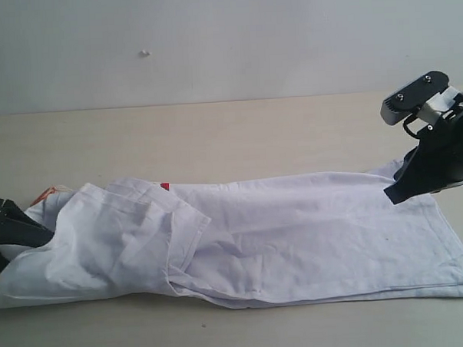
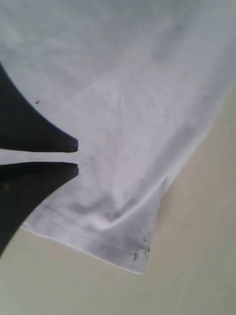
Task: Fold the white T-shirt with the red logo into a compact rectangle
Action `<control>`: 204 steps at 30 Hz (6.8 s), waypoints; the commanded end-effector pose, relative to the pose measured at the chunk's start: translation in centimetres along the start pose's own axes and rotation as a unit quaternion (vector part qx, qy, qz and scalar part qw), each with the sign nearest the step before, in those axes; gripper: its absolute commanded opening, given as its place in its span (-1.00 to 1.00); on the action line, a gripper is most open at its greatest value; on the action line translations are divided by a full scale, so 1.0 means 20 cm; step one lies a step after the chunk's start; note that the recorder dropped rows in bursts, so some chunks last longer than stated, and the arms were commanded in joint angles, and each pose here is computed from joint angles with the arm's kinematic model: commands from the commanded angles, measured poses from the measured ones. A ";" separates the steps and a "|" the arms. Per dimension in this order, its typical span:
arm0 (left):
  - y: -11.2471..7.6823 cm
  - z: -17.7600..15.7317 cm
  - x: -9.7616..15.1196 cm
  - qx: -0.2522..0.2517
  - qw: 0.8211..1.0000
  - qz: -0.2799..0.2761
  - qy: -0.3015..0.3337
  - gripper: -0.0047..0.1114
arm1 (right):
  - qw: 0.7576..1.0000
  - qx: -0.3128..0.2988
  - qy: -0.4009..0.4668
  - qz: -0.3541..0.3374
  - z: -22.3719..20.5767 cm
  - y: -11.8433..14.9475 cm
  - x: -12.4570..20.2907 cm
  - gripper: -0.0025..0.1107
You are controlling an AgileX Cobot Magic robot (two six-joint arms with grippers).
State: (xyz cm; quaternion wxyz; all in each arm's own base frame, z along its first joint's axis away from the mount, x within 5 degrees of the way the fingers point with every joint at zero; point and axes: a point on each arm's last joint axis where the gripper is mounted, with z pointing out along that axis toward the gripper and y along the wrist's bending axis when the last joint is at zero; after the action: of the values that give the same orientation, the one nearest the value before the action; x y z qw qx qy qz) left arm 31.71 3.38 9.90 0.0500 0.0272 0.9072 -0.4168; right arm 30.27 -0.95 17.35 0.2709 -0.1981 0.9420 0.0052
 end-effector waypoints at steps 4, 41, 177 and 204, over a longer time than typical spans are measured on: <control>-0.05 0.06 -0.02 -0.001 0.999 0.032 0.013 0.47 | 1.000 0.001 -0.006 -0.001 -0.01 -0.01 -0.01 -0.80; 0.19 -0.29 0.03 -0.042 0.993 -0.017 -0.109 0.63 | 1.000 0.000 -0.006 0.001 -0.01 0.00 -0.01 -0.80; 0.34 -0.37 -0.02 -0.114 0.969 -0.027 -0.218 0.21 | 1.000 -0.001 -0.018 0.025 -0.02 0.00 -0.02 -0.80; 0.21 0.15 -0.04 -0.034 0.995 0.088 0.032 -0.81 | 1.000 0.000 -0.019 0.024 -0.02 0.00 -0.02 -0.80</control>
State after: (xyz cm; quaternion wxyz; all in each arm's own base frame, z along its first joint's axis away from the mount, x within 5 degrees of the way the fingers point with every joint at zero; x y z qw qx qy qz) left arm 33.96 3.72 6.92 0.0981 0.1076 0.8998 -0.4112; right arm 30.33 -0.80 17.48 0.2778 -0.1754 0.9443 0.0193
